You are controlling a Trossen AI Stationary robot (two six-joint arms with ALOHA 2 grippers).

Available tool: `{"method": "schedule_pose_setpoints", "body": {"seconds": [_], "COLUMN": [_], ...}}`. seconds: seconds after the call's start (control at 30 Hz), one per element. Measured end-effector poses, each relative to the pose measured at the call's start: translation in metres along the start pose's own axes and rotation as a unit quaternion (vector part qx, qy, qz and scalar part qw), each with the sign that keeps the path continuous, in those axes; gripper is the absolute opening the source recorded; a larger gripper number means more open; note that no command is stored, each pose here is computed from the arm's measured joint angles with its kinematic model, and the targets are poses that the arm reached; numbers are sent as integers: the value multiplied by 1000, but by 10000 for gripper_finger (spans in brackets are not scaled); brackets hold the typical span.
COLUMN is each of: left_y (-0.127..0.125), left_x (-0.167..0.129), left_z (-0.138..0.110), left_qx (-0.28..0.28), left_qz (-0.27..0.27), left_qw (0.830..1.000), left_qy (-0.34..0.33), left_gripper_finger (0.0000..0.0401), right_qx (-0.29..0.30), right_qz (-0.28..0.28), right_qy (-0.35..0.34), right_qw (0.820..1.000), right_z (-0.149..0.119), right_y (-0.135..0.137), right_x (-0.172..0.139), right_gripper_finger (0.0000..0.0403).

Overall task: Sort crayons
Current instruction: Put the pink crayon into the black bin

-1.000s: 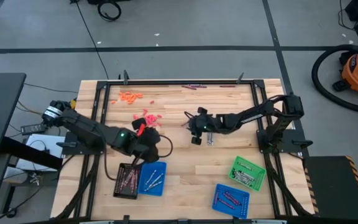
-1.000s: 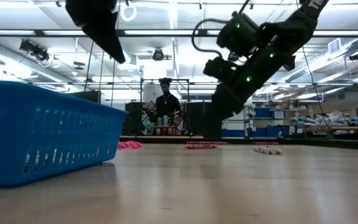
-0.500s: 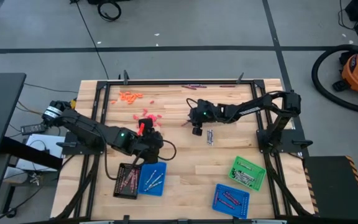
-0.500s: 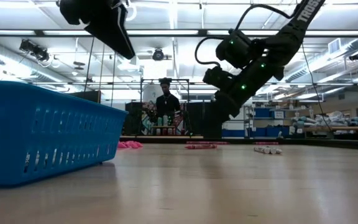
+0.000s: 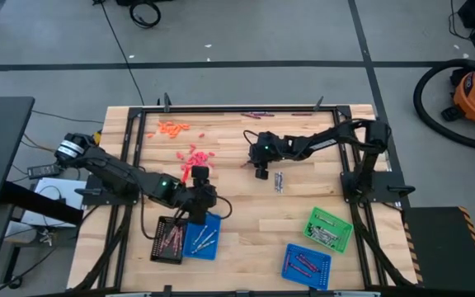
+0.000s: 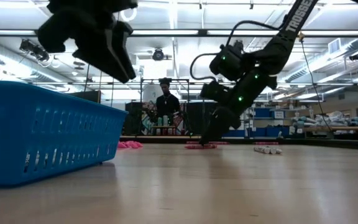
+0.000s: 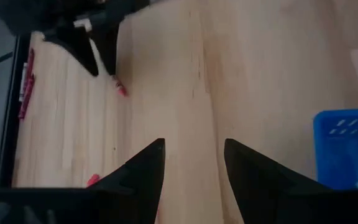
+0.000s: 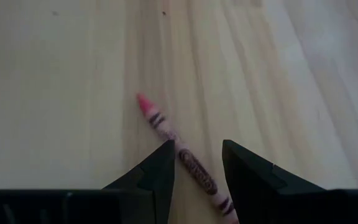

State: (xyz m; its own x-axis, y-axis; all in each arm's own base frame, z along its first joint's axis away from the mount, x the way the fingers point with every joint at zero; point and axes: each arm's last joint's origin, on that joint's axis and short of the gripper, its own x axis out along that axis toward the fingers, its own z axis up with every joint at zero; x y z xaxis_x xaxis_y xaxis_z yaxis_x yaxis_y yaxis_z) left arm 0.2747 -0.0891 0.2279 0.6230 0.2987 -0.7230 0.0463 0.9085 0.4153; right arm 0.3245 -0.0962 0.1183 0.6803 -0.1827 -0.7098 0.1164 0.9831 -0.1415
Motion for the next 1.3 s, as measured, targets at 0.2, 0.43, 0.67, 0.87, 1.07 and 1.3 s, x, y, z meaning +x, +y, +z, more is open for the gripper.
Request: {"method": "schedule_pose_setpoints", "body": {"seconds": [0.2,0.43,0.67,0.87,1.07,1.3], "left_y": [7,20,22,23,23,23], "left_x": [-4,-6,7,10,9,8], "left_z": [-18,-45,-57,-55,-52,-50], "left_qx": [-26,-109,-195,-218,-227,-236], "left_qz": [-16,-12,-4,-3,-5,-7], "left_qw": [998,990,977,971,967,964], "left_qy": [-48,-92,-88,-97,-114,-123], "left_gripper_finger": [176,176,178,220,258,260], "right_qx": [5,41,55,41,29,6], "right_qz": [4,7,13,12,20,40], "right_qy": [13,25,29,17,-1,-32], "right_qw": [1000,999,998,999,999,999], "right_z": [-4,-6,-5,-1,3,11], "right_y": [0,1,8,20,31,50], "right_x": [5,4,4,5,5,4], "right_gripper_finger": [142,108,32,20,34,35]}}
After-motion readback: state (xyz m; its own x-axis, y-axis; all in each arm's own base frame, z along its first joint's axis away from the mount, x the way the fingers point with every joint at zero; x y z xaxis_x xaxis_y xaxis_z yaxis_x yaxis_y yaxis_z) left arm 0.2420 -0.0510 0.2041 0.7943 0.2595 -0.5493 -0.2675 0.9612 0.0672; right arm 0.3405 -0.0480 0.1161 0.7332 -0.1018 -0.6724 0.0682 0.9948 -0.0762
